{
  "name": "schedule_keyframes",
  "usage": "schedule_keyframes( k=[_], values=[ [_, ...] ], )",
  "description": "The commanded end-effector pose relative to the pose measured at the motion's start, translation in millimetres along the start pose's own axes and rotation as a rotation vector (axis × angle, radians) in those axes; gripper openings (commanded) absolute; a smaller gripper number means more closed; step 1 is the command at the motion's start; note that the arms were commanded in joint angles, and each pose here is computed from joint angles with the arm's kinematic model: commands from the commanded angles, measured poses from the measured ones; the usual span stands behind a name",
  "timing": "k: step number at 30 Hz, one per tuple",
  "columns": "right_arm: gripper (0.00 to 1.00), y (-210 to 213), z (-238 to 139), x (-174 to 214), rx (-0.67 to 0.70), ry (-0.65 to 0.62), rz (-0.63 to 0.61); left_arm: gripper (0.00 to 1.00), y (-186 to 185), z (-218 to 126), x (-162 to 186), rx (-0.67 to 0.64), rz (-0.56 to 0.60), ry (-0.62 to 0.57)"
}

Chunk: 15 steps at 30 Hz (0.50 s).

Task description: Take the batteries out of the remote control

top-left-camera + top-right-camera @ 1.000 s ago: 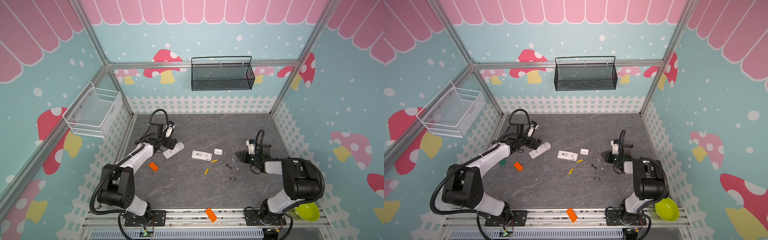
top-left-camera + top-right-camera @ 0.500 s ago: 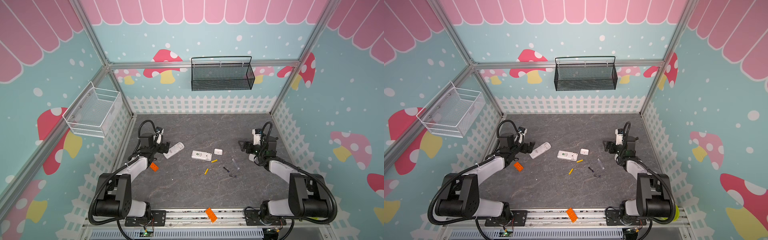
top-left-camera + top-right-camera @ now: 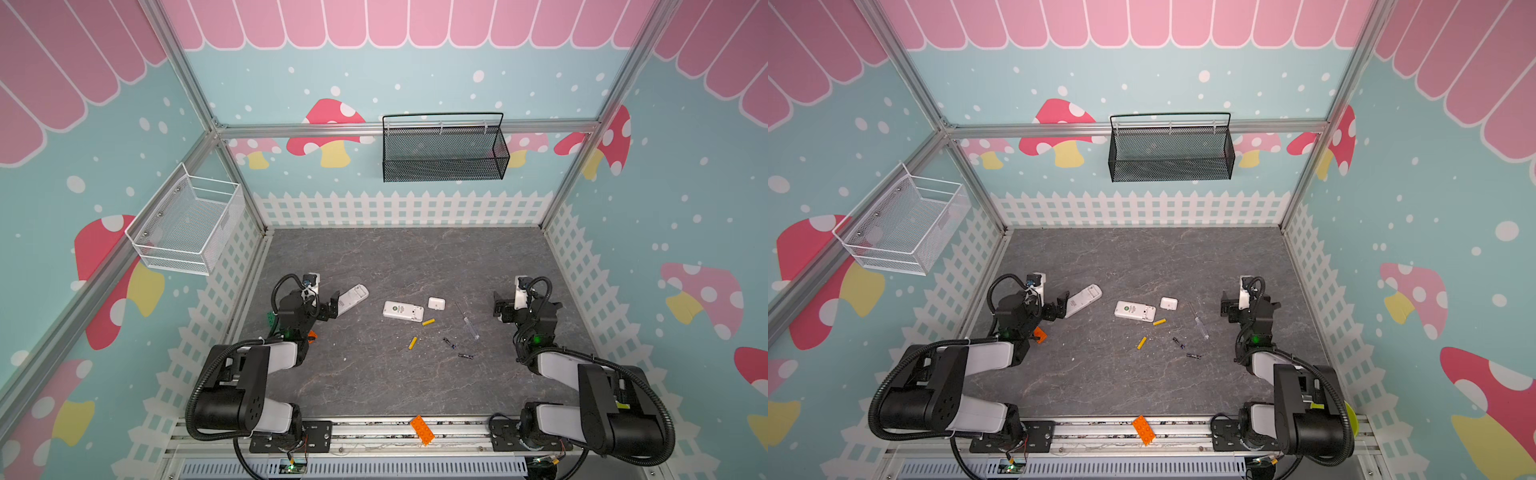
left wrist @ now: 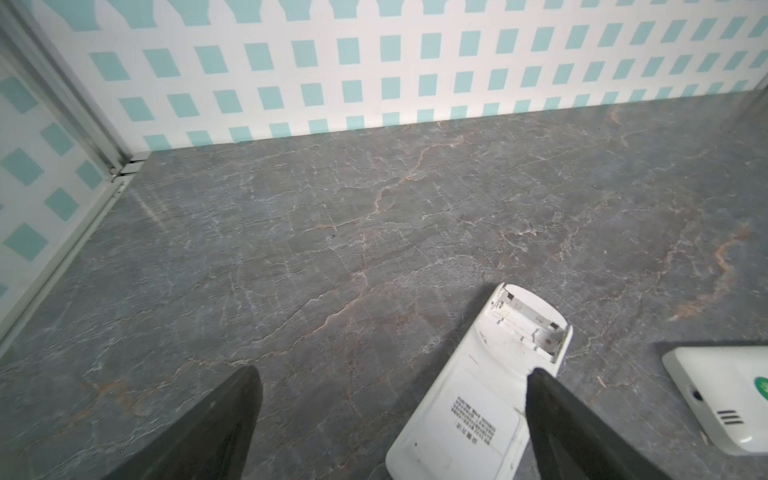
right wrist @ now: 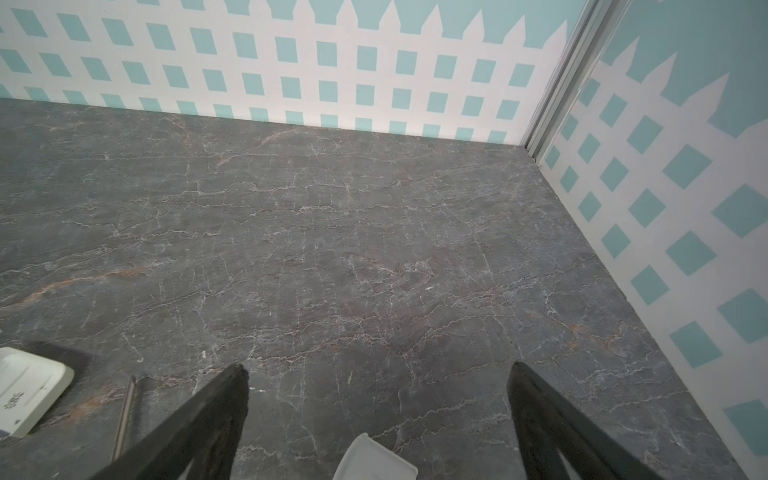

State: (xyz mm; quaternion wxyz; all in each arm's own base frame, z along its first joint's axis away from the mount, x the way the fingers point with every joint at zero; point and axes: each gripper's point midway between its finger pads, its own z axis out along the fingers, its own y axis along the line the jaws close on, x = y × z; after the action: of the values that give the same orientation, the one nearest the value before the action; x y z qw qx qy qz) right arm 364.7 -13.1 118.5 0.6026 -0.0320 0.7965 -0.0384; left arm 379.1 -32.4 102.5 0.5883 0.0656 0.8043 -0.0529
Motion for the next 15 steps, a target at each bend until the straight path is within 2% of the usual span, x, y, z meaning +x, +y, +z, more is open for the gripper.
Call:
schedule_keyframes(
  k=[1, 4, 5, 7, 10, 15],
  values=[
    [0.98, -9, 0, -30, 0.046, -0.144, -0.041, 0.99, 12, -3, -27, -0.058, -0.035, -0.182],
    [0.98, -10, -1, -30, 0.05, -0.165, -0.021, 0.99, 18, 1, -23, -0.089, -0.051, -0.132],
    [0.98, -8, 1, -28, 0.039, -0.167, -0.025, 0.99, 25, 3, -24, -0.129, -0.069, -0.137],
    [0.98, -5, 8, -19, 0.027, -0.15, -0.032, 0.99, 50, 9, -17, -0.272, -0.135, -0.062],
    [0.98, 1, 5, -15, -0.002, -0.169, -0.048, 1.0, 58, 6, -19, -0.379, -0.118, -0.073],
    [0.98, 1, 4, -15, 0.008, -0.172, -0.055, 1.0, 59, 7, -19, -0.384, -0.121, -0.075]
  ],
)
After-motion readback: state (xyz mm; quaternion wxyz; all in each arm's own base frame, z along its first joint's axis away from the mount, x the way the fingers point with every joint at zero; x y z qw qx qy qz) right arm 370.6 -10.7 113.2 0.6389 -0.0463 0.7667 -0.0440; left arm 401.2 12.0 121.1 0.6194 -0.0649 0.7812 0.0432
